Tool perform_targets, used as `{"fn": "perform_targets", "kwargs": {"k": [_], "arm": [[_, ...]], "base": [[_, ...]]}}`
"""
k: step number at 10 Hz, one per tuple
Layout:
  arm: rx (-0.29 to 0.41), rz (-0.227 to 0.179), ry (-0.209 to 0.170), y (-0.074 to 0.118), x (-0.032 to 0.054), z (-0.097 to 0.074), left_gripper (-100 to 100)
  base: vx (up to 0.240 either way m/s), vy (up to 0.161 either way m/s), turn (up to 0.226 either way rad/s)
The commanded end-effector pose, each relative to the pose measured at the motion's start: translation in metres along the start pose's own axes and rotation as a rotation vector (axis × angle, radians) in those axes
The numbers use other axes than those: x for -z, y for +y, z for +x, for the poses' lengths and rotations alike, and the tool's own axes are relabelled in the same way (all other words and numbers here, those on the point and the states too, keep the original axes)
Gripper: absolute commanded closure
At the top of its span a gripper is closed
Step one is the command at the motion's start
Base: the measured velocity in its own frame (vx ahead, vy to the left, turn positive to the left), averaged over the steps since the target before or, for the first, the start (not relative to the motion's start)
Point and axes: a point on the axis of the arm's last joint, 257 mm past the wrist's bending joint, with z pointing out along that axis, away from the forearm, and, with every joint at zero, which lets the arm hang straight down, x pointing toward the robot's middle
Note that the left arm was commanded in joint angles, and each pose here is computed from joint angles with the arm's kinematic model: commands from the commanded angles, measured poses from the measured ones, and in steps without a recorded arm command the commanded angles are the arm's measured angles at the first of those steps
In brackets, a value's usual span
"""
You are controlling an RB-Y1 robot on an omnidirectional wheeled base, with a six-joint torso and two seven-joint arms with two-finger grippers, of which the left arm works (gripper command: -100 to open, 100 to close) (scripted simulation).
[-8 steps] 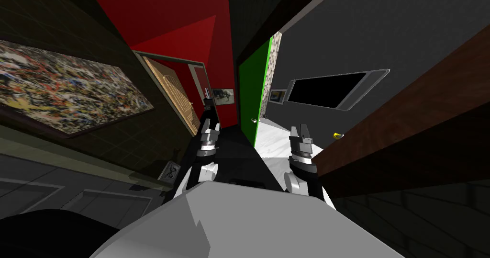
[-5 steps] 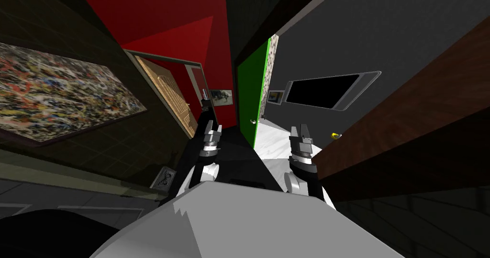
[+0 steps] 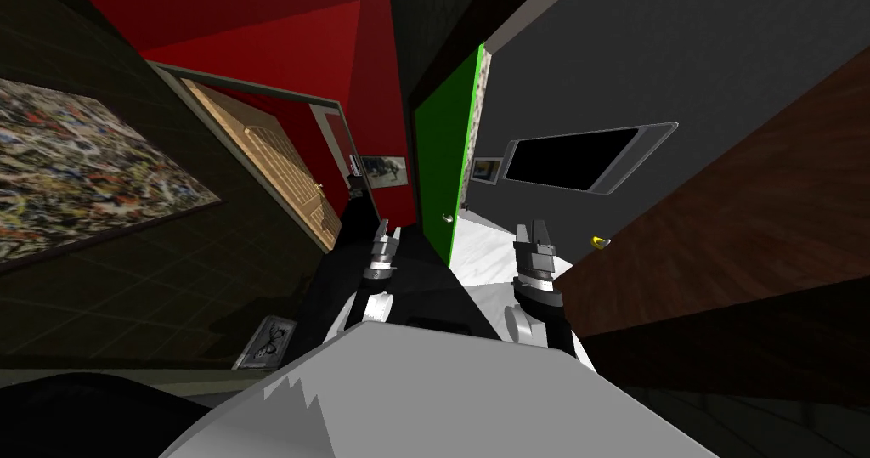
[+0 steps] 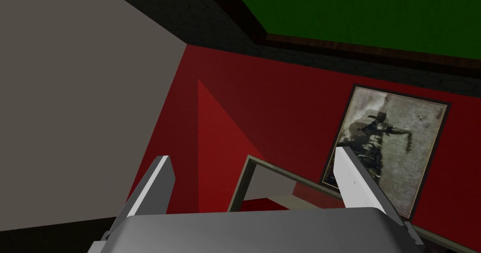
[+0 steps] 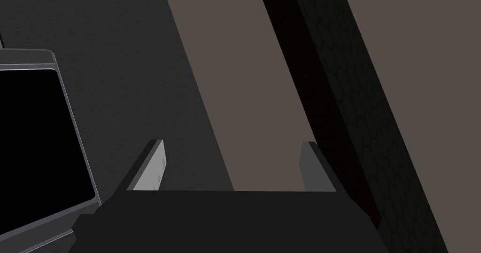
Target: Push the door open
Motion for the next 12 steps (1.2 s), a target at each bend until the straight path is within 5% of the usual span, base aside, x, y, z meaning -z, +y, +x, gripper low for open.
{"fn": "perform_targets", "kwargs": {"k": [1,12], "arm": [[0.002,-0.016,0.01,0.011,0.001,0.004,-100],[0.03,-0.179,0.107,0.104,0.0351,0.042,-100]], "base": [[0.099,0.038,-0.064],[0.117,0.057,-0.109]]}}
